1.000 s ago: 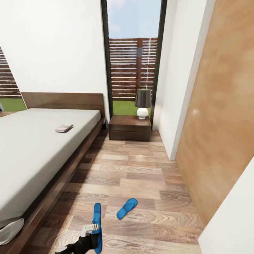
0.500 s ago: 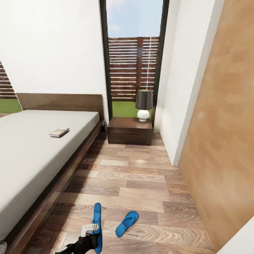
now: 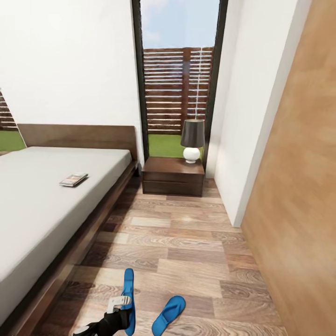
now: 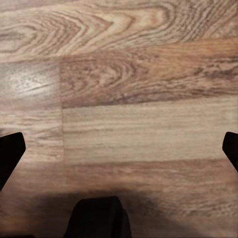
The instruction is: In the bedroom, move the book from the bed onto either nightstand, and place the two sandals side by side next to the bed.
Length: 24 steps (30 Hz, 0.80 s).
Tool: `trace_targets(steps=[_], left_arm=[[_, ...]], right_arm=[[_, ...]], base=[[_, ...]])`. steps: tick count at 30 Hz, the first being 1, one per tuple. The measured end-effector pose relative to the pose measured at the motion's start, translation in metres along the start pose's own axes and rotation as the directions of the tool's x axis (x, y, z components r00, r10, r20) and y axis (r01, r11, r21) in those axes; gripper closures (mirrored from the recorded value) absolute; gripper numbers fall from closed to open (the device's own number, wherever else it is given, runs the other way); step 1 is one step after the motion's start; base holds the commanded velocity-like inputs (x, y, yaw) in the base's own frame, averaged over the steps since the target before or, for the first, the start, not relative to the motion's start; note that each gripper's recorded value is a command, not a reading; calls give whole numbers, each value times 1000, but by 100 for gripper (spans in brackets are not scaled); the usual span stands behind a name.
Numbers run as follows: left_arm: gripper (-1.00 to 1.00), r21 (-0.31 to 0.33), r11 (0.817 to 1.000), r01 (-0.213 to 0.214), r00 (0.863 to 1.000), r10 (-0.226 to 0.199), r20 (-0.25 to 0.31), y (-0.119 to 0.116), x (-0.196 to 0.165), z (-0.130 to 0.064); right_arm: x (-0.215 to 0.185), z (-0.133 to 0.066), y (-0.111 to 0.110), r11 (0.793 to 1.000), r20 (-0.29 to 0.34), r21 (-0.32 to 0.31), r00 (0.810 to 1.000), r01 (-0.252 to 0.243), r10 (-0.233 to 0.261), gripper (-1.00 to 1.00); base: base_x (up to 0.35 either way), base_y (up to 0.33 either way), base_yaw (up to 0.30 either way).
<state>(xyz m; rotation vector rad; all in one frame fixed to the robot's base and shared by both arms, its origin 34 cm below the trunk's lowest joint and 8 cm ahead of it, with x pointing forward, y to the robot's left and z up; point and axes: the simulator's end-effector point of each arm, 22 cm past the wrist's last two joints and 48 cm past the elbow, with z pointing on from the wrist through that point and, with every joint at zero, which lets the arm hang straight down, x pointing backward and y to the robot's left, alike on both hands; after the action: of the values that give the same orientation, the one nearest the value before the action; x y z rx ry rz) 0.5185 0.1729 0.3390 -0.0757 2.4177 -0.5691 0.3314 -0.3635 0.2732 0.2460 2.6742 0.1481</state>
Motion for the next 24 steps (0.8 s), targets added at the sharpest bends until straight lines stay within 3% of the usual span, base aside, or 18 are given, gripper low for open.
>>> trace_targets(steps=[24], left_arm=[[100,-4,1000,7,1000,-7,-20,3,10,3]], right_arm=[[9,1,-2,1000,-25,4,1000,-5,5,-100]], base=[[2,0,233]])
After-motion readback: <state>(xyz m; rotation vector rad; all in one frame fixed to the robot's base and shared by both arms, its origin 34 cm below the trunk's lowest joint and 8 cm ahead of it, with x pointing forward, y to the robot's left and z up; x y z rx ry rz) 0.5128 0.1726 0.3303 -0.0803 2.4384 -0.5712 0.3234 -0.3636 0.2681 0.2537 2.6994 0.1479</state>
